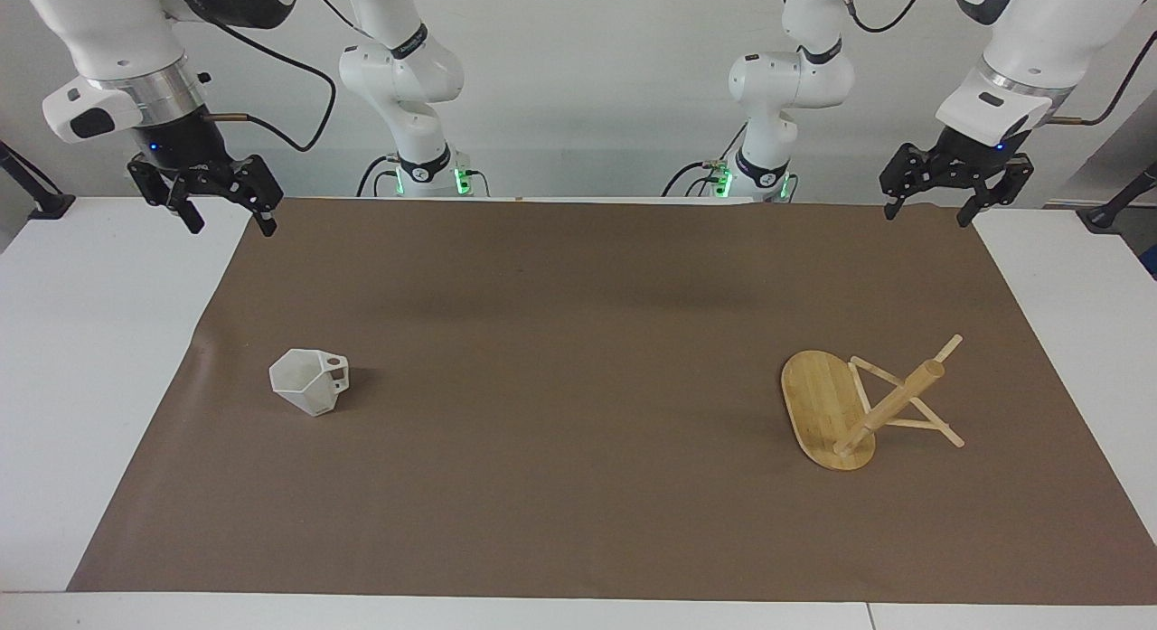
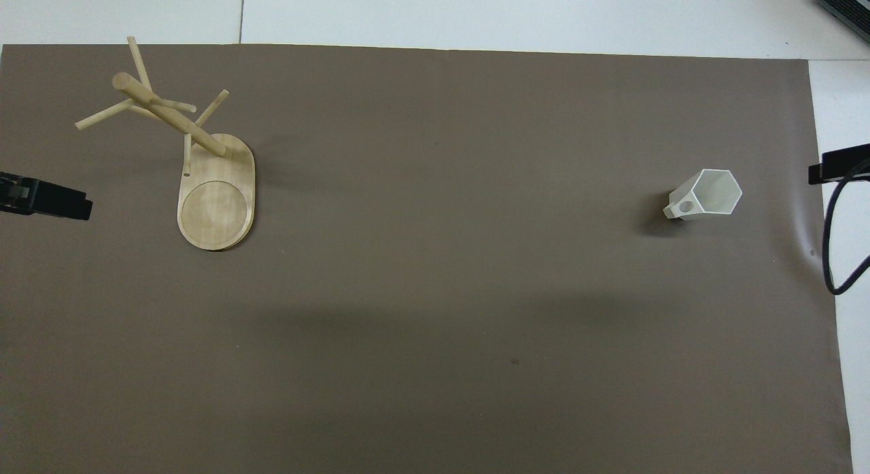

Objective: Hang cup on rack

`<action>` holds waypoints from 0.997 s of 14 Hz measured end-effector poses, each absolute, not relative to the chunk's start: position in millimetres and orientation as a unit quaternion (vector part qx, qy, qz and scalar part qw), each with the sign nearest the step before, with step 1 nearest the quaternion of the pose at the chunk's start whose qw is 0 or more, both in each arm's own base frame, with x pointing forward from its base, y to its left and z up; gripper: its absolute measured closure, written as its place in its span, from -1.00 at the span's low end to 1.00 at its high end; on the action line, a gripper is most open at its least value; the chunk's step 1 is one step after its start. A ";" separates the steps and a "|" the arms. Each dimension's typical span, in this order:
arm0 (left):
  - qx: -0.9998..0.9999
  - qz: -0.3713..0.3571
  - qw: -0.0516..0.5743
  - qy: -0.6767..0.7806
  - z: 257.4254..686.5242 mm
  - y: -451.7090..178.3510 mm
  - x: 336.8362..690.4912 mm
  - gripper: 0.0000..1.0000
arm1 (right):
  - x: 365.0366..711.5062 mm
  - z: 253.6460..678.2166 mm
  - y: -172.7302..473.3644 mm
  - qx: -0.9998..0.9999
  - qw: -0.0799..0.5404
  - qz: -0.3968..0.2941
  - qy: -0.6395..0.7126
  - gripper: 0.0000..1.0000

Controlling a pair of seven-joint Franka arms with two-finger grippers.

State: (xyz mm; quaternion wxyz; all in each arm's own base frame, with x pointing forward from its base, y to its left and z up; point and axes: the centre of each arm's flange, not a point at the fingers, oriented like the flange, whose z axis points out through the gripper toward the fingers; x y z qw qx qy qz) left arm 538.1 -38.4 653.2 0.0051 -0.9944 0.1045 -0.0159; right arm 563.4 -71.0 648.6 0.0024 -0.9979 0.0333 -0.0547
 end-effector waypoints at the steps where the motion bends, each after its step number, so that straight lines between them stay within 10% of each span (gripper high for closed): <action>1: -0.994 -0.016 0.005 0.105 653.2 -38.4 538.1 -1.00 | 563.4 648.2 -71.0 -0.998 0.002 -0.054 0.033 -1.00; 14: -0.994 -0.016 0.005 0.105 653.2 -38.5 538.2 -1.00 | 563.5 634.2 -70.8 -0.999 0.004 -0.042 0.032 -1.00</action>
